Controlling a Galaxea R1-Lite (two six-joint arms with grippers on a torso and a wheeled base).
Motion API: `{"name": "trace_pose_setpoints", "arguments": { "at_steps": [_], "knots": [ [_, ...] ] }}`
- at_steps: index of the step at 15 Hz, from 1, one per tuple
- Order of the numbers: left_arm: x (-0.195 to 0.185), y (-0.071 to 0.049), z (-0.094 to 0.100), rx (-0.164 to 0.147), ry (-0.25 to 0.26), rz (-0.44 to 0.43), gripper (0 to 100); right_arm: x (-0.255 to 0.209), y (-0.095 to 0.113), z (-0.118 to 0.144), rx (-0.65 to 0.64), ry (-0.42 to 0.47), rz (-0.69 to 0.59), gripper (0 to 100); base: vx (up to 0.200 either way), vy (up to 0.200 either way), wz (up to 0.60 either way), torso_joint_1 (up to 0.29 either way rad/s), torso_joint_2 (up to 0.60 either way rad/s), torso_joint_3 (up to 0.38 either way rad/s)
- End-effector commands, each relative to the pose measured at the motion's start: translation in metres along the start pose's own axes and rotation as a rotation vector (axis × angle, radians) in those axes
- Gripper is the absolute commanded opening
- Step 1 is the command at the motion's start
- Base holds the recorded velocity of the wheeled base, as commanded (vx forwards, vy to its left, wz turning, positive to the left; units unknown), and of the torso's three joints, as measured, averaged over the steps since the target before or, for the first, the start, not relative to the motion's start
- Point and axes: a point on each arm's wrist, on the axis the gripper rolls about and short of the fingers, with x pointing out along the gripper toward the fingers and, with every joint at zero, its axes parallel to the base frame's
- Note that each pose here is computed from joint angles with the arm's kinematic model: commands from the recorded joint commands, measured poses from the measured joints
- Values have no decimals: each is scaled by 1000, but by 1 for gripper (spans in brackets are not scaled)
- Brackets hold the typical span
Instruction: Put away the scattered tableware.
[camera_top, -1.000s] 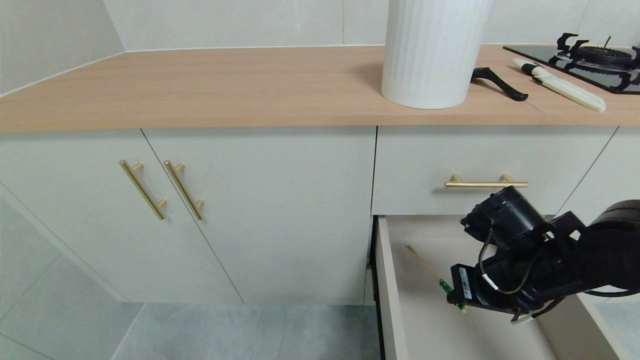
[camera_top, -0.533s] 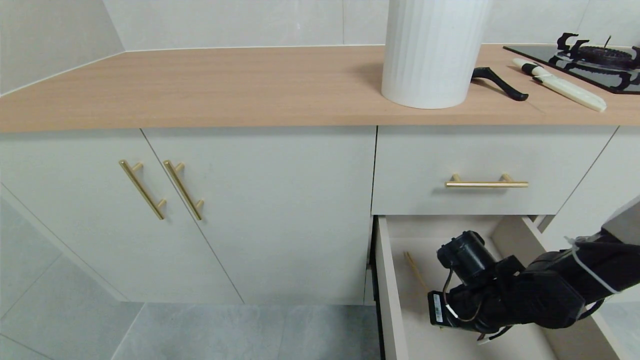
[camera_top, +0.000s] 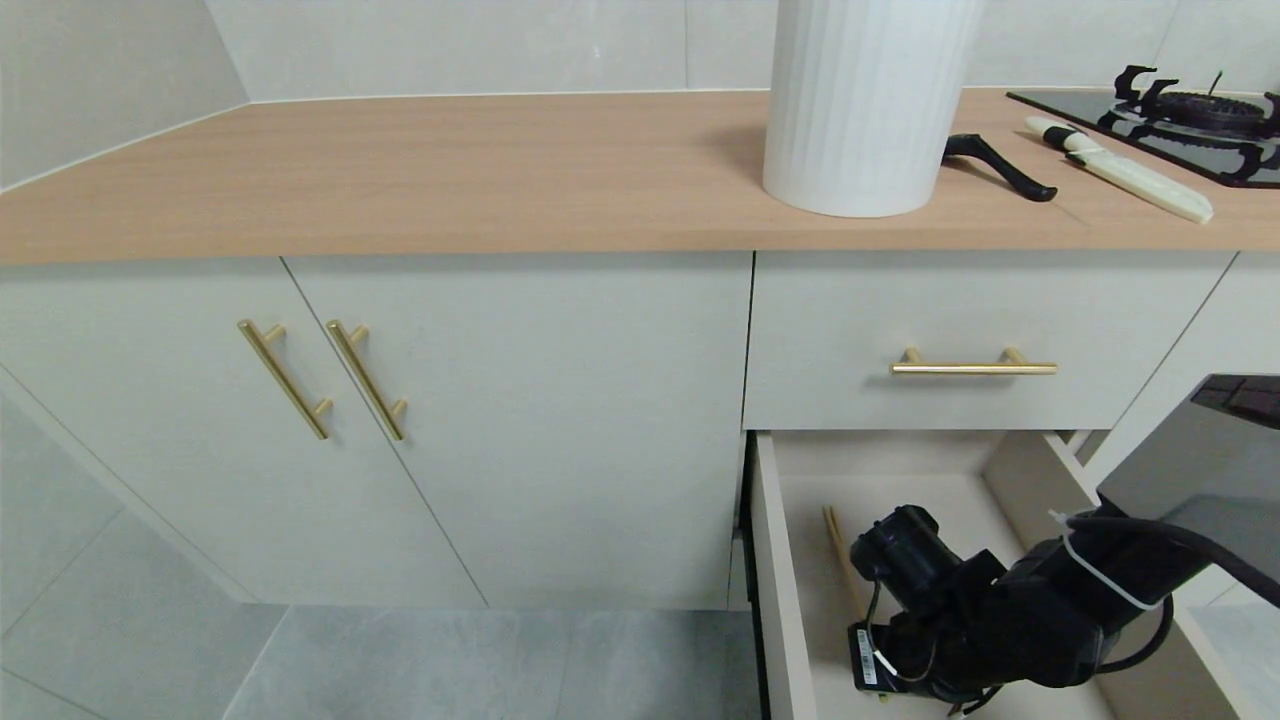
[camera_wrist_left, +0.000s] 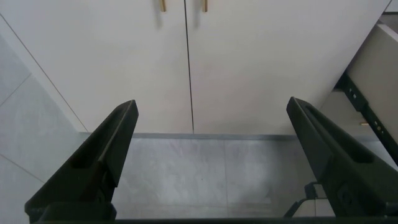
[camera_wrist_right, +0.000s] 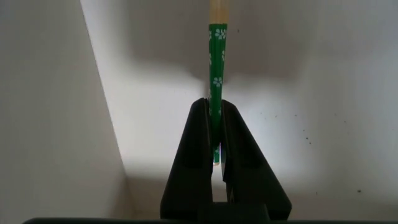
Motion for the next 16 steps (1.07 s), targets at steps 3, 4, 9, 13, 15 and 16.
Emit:
{"name": "trace_pose_setpoints", "arguments": {
  "at_steps": [3, 4, 9, 13, 15, 16],
  "knots": [
    [0, 0, 0, 0, 1, 1, 100, 3, 0, -2, -2, 6, -11, 0, 0, 0, 0, 0, 0, 0],
    [0, 0, 0, 0, 1, 1, 100, 3, 0, -1, -2, 2, -17, 0, 0, 0, 0, 0, 0, 0],
    [0, 0, 0, 0, 1, 1, 100, 0, 0, -1, -3, -7, -14, 100, 0, 0, 0, 0, 0, 0],
    [0, 0, 0, 0, 1, 1, 100, -40, 8, -3, -47, -83, 58, 100, 0, 0, 0, 0, 0, 0],
    [0, 0, 0, 0, 1, 1, 100, -83, 3, 1, -80, -188, 122, 100, 0, 0, 0, 0, 0, 0],
    [0, 0, 0, 0, 1, 1, 100, -114, -3, 2, -100, -253, 132, 100, 0, 0, 0, 0, 0, 0]
  ]
}}
